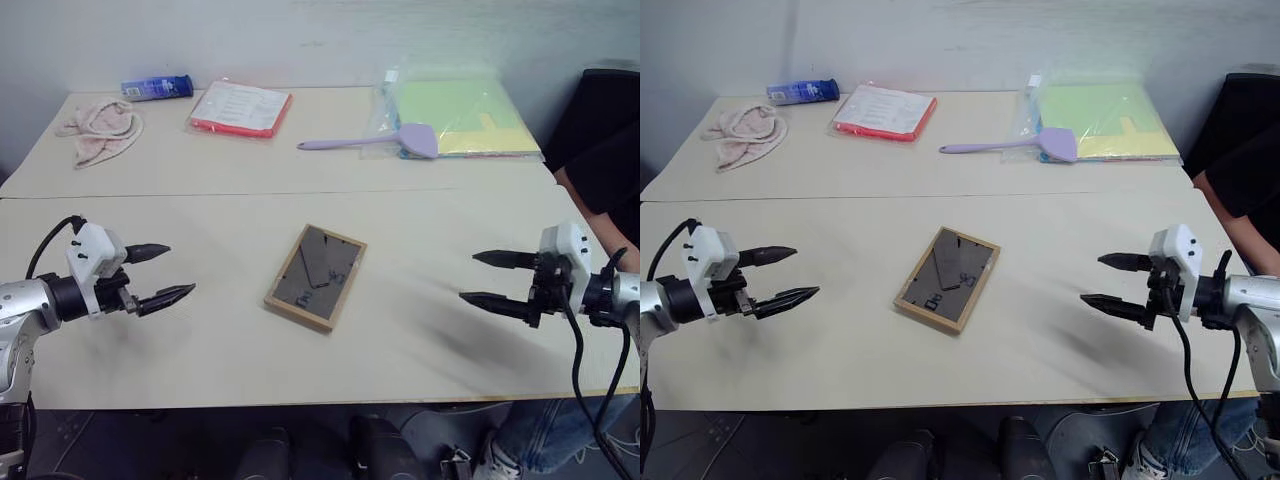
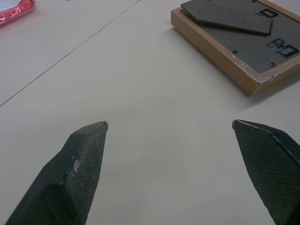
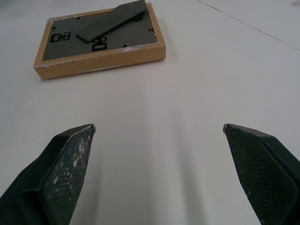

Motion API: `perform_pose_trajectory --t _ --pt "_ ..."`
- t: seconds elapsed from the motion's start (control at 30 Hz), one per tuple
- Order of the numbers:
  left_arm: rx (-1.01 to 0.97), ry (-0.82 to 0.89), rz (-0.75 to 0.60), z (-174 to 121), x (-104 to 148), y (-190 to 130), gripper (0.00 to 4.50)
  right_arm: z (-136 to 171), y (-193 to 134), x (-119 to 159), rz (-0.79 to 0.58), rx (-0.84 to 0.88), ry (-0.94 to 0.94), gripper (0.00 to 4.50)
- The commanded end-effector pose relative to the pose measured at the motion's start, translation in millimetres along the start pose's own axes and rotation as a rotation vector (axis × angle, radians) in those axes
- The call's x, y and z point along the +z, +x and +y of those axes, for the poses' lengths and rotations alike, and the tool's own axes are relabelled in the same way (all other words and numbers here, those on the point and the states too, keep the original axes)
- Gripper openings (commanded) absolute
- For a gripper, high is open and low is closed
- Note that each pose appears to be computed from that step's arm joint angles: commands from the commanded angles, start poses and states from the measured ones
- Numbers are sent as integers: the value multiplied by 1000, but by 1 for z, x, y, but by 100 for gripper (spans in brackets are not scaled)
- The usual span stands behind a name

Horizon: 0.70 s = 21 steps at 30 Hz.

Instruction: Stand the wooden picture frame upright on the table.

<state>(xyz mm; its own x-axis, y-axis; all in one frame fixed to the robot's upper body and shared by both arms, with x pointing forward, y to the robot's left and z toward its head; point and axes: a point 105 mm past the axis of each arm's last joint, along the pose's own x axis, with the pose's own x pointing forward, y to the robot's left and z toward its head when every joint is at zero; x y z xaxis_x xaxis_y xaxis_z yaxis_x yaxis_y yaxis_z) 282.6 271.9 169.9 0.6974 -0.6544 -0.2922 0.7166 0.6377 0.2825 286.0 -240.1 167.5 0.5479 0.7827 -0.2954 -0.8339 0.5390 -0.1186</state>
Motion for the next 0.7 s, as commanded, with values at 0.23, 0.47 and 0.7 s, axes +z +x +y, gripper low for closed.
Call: perform_pose_trajectory --t 0.23,0.47,0.7 --pt "13 23 2 2 1 3 448 2 -1 9 -31 -22 -38 449" --pt "25 55 38 4 -7 6 448 -5 0 5 3 -77 -76 449" --pt "-76 139 96 3 -14 32 408 2 12 7 35 -32 -137 388"
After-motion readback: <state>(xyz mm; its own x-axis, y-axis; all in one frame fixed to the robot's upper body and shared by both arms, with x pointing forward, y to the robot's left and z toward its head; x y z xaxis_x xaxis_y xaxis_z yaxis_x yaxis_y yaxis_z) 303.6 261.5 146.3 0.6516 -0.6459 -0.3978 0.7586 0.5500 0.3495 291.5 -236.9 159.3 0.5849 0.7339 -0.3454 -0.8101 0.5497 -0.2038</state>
